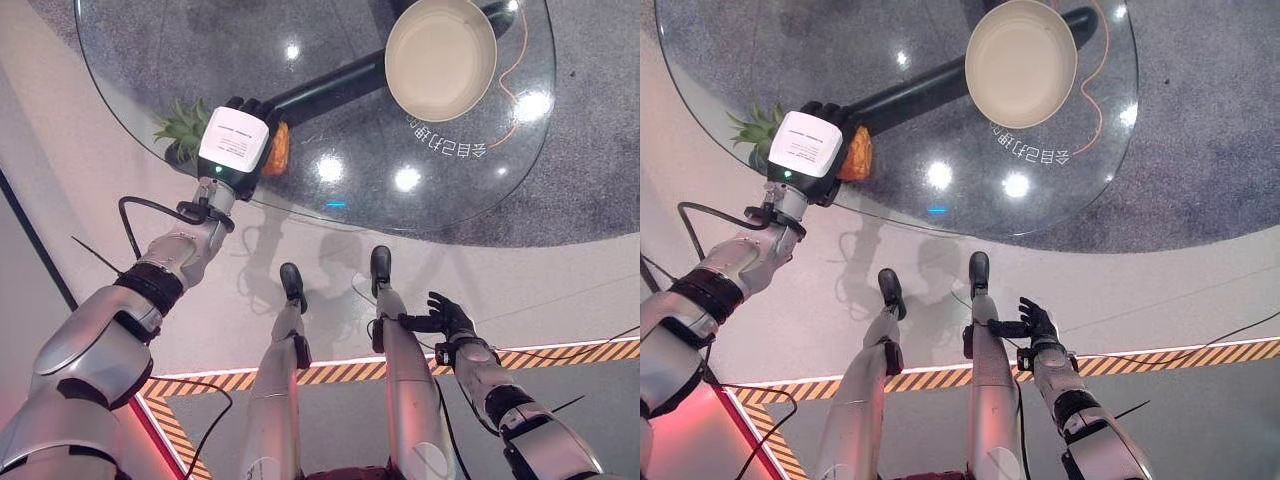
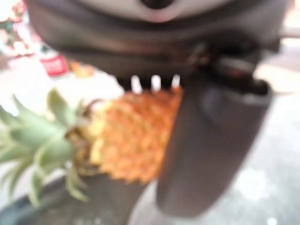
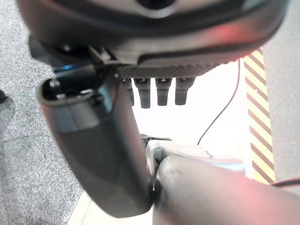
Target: Pick up the fruit to the plate
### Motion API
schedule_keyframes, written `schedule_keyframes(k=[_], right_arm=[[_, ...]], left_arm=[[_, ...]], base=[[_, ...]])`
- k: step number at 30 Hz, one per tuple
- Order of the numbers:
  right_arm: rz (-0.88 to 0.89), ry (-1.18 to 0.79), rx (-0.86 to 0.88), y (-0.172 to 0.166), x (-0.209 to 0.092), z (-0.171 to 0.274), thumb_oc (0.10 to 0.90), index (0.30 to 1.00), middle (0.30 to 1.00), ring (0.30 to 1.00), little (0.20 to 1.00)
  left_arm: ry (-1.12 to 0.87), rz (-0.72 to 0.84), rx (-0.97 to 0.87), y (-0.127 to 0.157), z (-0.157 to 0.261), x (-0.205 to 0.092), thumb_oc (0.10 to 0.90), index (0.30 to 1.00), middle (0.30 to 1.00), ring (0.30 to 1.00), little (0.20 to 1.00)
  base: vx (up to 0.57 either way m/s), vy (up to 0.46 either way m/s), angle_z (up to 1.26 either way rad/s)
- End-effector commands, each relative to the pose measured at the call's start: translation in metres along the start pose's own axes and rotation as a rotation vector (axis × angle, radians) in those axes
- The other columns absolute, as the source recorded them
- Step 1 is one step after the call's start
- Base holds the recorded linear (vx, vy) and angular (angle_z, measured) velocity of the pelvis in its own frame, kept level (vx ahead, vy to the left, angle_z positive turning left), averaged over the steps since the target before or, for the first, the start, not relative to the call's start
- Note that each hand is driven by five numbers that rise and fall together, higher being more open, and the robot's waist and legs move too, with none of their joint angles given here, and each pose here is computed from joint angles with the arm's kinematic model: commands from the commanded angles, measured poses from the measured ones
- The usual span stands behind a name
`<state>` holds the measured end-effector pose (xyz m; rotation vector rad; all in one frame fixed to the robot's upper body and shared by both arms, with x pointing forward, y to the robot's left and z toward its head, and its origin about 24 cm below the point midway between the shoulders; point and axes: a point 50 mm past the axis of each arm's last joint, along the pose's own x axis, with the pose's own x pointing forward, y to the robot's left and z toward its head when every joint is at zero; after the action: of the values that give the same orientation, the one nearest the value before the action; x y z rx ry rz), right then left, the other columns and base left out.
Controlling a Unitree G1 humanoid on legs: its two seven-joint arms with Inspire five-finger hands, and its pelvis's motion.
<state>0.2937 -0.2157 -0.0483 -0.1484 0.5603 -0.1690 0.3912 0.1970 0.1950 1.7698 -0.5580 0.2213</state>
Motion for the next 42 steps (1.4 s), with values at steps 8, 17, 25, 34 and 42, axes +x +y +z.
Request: schedule_keyframes(k=[8, 17, 25, 34, 42], right_arm=[[-0.049, 0.120, -0.082, -0.011, -0.008, -0.035, 0.800, 0.900, 0.900, 0.900, 0.900], [-0.047, 0.123, -0.077, -0.011, -0.009, -0.036, 0.800, 0.900, 0.900, 0.900, 0.900], [-0.050, 0.125, -0.069, -0.011, -0.008, -0.037, 0.800, 0.900, 0.900, 0.900, 0.900], [-0.048, 0.134, -0.048, -0.011, -0.010, -0.042, 0.800, 0.900, 0.900, 0.900, 0.900], [-0.059, 0.147, -0.011, -0.013, -0.015, -0.051, 0.800, 0.900, 0.900, 0.900, 0.900]], left_arm=[[0.069, -0.099, -0.089, -0.016, -0.008, -0.005, 0.100, 0.300, 0.300, 0.300, 0.200], [0.043, -0.094, -0.102, -0.015, -0.001, -0.006, 0.100, 0.300, 0.300, 0.300, 0.200], [0.076, -0.096, -0.139, -0.022, -0.001, -0.012, 0.100, 0.300, 0.300, 0.300, 0.200], [0.175, -0.057, -0.262, -0.027, -0.008, -0.021, 0.100, 0.300, 0.300, 0.300, 0.200], [0.259, 0.080, -0.446, -0.023, -0.018, -0.036, 0.100, 0.300, 0.300, 0.300, 0.200]], base=[[0.00, 0.000, 0.00], [0.00, 0.000, 0.00], [0.00, 0.000, 0.00], [0.00, 0.000, 0.00], [-0.01, -0.032, 0.00]])
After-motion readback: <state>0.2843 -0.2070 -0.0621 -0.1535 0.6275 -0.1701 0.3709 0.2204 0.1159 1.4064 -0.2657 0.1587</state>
